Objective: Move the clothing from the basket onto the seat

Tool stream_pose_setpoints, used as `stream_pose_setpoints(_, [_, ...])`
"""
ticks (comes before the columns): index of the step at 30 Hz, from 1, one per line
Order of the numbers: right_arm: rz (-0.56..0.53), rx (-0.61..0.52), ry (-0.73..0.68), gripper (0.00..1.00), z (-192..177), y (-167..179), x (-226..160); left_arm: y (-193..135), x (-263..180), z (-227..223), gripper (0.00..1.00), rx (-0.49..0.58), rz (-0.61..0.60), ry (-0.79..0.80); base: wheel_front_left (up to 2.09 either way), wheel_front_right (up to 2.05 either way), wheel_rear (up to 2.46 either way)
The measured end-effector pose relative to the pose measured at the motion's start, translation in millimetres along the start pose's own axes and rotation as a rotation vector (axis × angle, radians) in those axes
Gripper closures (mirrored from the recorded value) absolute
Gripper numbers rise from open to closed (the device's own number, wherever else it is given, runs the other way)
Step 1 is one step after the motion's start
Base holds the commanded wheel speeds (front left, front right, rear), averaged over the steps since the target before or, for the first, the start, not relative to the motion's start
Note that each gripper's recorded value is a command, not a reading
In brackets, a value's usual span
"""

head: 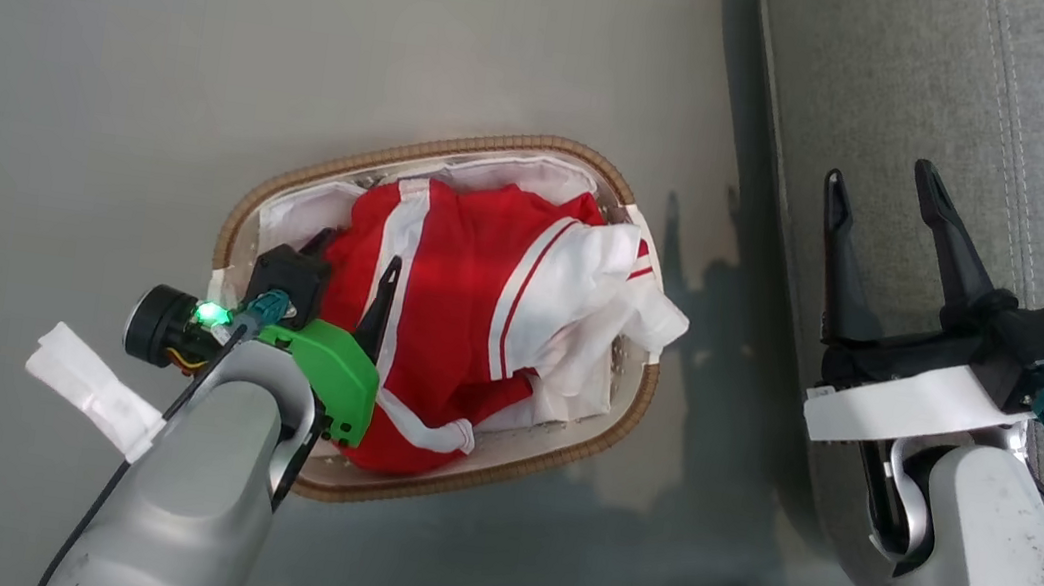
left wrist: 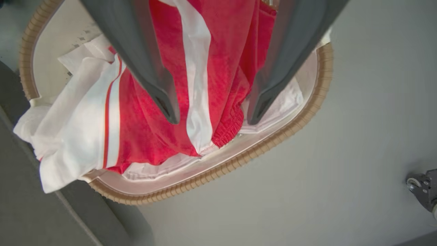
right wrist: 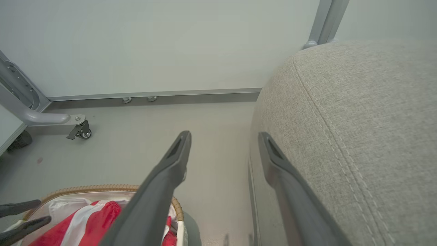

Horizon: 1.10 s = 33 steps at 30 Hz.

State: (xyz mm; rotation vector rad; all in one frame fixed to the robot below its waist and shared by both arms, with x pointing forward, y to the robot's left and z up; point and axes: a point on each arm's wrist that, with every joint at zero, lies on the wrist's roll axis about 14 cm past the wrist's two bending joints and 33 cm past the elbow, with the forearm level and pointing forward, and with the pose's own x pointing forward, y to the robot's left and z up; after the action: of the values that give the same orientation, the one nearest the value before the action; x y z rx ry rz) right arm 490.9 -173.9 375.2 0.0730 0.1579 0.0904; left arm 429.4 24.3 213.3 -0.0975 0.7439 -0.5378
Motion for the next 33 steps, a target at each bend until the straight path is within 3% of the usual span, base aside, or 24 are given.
stream_pose_setpoints(6, [-0.028,0.007,0.044,0.00,-22,-12,2,-2,23,-35,0.00,-0.009,-0.039,0.118,0.00,0.00,0.00])
stream_pose_setpoints(16, [-0.066,-0.001,0.097,0.00,-42,-28,-2,7,46,-57,0.00,-0.033,-0.035,0.184,0.00,0.00,0.00])
stream_pose_setpoints(17, [-0.067,-0.002,0.098,0.00,-43,-29,-2,7,46,-60,0.14,-0.032,-0.038,0.195,0.00,0.00,0.00])
stream_pose_setpoints(18, [-0.068,-0.001,0.098,0.00,-43,-29,-2,6,45,-62,0.40,-0.031,-0.040,0.201,0.00,0.00,0.00])
stream_pose_setpoints(19, [-0.068,0.001,0.098,0.00,-42,-29,-2,5,45,-64,0.59,-0.030,-0.041,0.207,0.00,0.00,0.00])
stream_pose_setpoints(20, [-0.068,0.003,0.098,0.00,-42,-29,-3,4,44,-64,0.84,-0.027,-0.043,0.210,0.00,0.00,0.00])
stream_pose_setpoints(22, [-0.066,0.004,0.094,0.00,-39,-28,-3,2,42,-62,1.00,-0.023,-0.046,0.210,0.00,0.00,0.00])
stream_pose_setpoints(33, [-0.052,-0.003,0.064,0.00,-16,-19,-16,-16,18,-34,1.00,-0.024,-0.059,0.134,0.00,0.00,0.00])
